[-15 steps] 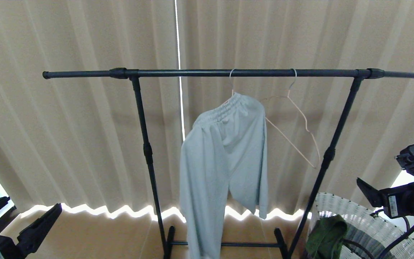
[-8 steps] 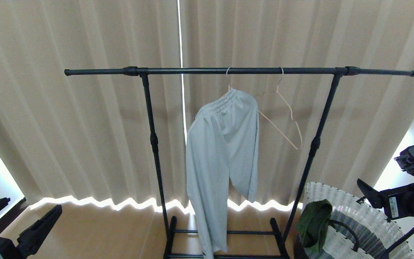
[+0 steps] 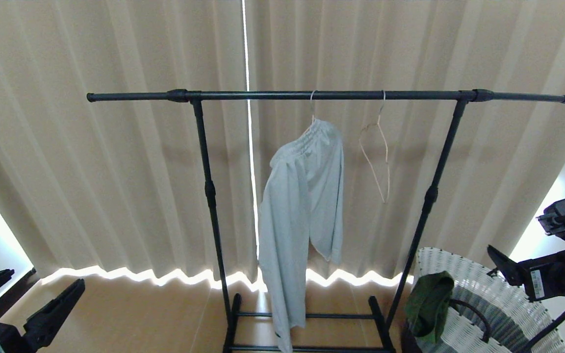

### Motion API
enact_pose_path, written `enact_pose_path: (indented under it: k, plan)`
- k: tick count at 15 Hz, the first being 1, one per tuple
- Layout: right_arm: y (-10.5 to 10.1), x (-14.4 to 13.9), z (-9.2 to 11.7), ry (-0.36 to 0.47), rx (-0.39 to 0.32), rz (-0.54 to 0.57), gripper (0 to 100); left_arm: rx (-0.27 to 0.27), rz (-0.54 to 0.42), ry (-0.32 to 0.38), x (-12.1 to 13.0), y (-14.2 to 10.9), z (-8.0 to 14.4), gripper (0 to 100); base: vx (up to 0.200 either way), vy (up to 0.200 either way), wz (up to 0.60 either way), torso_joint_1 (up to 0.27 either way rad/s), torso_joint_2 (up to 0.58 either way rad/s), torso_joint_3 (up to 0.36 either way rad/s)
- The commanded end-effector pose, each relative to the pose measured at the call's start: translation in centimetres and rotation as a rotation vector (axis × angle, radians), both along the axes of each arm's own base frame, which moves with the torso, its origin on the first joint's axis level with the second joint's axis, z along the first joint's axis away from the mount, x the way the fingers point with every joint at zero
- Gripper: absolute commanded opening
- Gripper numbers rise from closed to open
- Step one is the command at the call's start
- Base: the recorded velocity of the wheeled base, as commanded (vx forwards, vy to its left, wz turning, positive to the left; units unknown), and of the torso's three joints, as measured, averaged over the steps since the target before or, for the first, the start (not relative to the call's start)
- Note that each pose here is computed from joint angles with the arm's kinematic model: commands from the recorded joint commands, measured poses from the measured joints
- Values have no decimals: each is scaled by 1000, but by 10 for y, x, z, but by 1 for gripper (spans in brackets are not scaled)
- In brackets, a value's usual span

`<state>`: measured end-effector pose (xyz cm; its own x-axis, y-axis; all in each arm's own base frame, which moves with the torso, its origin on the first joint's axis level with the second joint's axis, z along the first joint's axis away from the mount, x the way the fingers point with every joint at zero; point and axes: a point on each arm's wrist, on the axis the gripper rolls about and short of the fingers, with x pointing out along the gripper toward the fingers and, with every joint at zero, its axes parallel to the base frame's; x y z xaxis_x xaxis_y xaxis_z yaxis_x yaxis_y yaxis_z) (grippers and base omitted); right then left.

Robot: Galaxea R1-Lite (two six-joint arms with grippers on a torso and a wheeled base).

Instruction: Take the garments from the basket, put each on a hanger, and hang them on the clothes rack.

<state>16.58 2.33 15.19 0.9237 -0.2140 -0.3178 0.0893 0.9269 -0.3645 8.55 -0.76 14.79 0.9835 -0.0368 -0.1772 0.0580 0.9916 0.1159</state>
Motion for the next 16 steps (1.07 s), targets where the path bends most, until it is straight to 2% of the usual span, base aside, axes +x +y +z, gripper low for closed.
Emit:
enact_pose_path:
  k: [1,9,16]
  plan:
    - [0,0,0,0,0,1,100,0,0,-1,0,0,0,100,0,0,0,0,0,0]
    - [0,0,-1,7,-2,-1,100,10,-8,-1,-2,0,-2,100,0,0,0,-6,17,9]
    - [0,0,-2,9,-3,-1,100,12,-10,0,-2,0,-2,100,0,0,0,-163,430,258]
